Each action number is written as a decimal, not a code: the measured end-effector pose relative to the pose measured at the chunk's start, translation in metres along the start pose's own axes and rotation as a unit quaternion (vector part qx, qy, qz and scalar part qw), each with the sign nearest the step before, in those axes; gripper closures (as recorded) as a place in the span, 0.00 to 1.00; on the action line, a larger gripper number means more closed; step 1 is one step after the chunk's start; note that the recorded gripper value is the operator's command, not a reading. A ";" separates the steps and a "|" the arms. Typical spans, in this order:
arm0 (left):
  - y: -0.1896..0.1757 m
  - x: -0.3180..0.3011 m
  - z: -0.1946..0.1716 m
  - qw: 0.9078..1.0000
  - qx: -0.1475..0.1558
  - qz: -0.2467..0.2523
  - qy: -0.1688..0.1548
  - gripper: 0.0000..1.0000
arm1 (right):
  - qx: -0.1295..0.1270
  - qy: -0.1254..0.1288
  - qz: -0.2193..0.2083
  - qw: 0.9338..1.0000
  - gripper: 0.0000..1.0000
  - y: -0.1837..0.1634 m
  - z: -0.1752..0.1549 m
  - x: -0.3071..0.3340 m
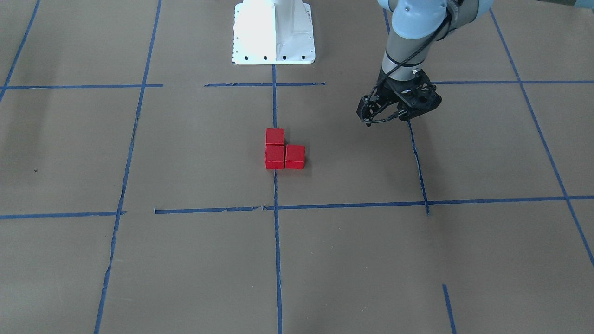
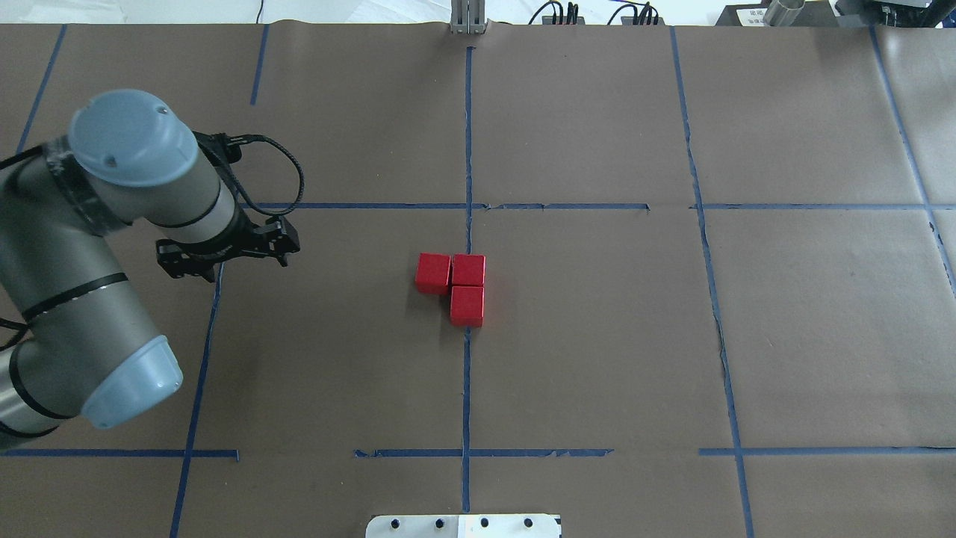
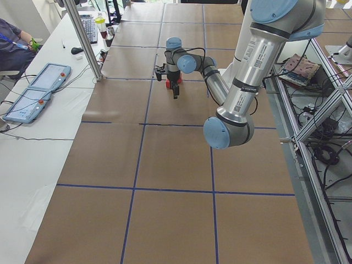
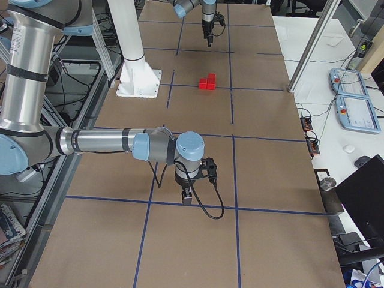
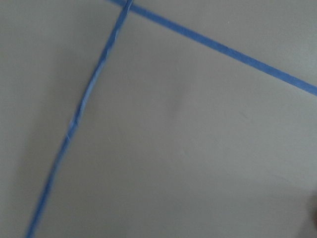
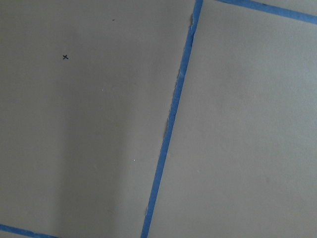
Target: Form red blocks into L shape at center
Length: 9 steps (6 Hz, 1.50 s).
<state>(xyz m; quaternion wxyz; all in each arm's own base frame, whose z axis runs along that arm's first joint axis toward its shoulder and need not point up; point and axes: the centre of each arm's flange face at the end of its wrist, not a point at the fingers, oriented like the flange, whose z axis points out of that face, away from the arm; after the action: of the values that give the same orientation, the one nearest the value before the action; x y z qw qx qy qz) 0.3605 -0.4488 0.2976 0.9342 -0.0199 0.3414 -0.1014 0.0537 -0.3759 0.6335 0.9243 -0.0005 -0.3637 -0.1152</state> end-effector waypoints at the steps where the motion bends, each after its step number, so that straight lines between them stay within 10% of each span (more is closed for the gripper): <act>1: -0.031 -0.046 -0.005 0.997 -0.004 0.072 -0.006 0.00 | 0.000 0.000 0.000 1.000 0.00 0.000 0.000 0.000; 4: -0.112 -0.245 -0.033 0.983 -0.023 0.181 -0.002 0.00 | -0.001 0.001 0.000 1.000 0.00 -0.001 0.000 0.000; 9: -0.115 -0.512 -0.016 0.986 -0.059 0.153 0.026 0.00 | 0.001 0.001 0.000 1.000 0.00 -0.001 -0.001 0.000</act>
<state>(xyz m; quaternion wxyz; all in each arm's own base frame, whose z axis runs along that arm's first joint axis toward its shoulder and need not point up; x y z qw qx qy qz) -0.0518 -0.4565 0.6223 0.9268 -0.0195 0.3699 0.0626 0.0538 -0.3772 0.6330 0.9246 0.0001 -0.3630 -0.1151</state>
